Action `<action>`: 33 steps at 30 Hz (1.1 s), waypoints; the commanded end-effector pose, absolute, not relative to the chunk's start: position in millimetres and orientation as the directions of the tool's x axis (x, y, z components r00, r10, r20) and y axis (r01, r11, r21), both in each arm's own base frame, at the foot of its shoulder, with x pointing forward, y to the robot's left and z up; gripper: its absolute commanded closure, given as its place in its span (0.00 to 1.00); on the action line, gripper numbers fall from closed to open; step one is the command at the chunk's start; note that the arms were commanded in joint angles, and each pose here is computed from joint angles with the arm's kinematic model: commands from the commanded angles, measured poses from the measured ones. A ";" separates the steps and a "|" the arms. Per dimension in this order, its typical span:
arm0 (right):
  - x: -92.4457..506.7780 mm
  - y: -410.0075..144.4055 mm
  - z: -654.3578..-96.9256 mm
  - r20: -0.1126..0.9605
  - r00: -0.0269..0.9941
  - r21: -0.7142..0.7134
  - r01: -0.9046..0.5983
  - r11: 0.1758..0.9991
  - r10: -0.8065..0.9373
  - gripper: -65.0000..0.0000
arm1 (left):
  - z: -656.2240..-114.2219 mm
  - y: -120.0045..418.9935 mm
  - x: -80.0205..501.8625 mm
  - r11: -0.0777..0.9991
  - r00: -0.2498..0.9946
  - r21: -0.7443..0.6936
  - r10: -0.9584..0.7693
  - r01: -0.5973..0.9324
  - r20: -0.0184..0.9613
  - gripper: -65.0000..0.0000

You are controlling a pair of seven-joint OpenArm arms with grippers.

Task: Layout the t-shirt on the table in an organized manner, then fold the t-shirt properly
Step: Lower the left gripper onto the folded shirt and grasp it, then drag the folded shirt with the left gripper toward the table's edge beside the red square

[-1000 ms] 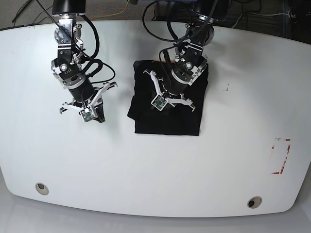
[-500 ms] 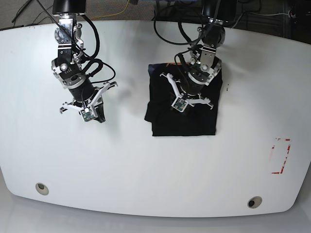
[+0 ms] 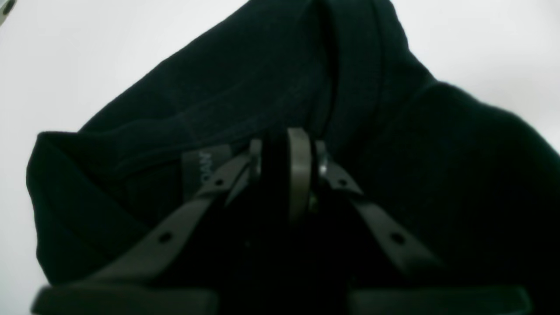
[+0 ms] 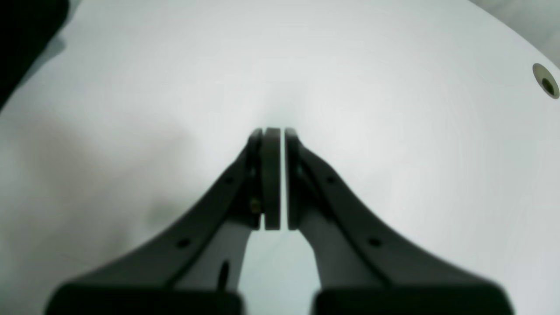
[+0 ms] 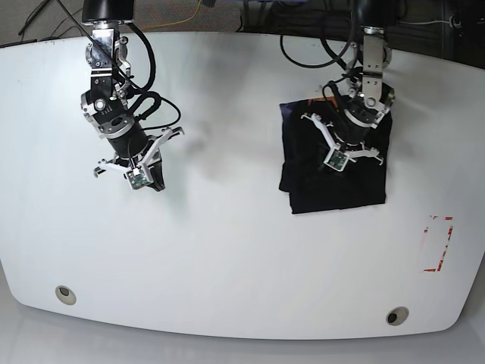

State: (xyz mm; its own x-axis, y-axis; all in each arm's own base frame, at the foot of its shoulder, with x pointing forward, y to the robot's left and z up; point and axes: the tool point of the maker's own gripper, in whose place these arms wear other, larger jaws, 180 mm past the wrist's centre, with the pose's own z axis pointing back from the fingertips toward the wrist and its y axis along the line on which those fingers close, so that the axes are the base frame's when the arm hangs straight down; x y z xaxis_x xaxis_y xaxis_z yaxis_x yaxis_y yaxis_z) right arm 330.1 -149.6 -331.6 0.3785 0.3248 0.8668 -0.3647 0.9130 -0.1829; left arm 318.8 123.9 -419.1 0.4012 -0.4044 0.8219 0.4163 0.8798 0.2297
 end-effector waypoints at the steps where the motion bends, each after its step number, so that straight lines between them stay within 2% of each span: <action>1: 334.1 -145.9 -319.4 0.889 0.339 -0.181 -0.358 0.916 0.308 0.97 | -446.6 174.4 297.9 0.873 0.548 0.293 -0.475 0.390 0.688 0.91; 7: 331.2 -139.5 -319.2 0.894 0.339 -0.165 -0.357 0.919 0.292 0.97 | -432.2 220.2 306.4 0.887 0.561 0.324 -0.460 0.330 0.688 0.91; 17: 329.1 -138.0 -318.9 0.895 0.338 -0.161 -0.358 0.920 0.289 0.97 | -416.9 266.6 309.1 0.872 0.569 0.392 -0.488 0.292 0.662 0.91; 26: 330.2 -139.1 -317.8 0.896 0.336 -0.166 -0.357 0.919 0.292 0.97 | -398.6 274.5 316.9 0.857 0.537 0.432 -0.514 0.282 0.669 0.91; 33: 330.7 -139.3 -317.4 0.896 0.335 -0.167 -0.356 0.919 0.293 0.97 | -352.7 259.4 335.2 0.858 0.429 0.450 -0.514 0.248 0.743 0.91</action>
State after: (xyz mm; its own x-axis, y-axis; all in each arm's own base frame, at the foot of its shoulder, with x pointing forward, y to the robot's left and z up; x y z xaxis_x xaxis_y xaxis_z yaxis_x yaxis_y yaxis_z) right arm 323.5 -138.5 -334.2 0.3856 0.2966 0.8737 -0.3639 0.9191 -0.1513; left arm 319.7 262.8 -383.3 0.5079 -0.5093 0.6948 0.2777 0.8603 0.4276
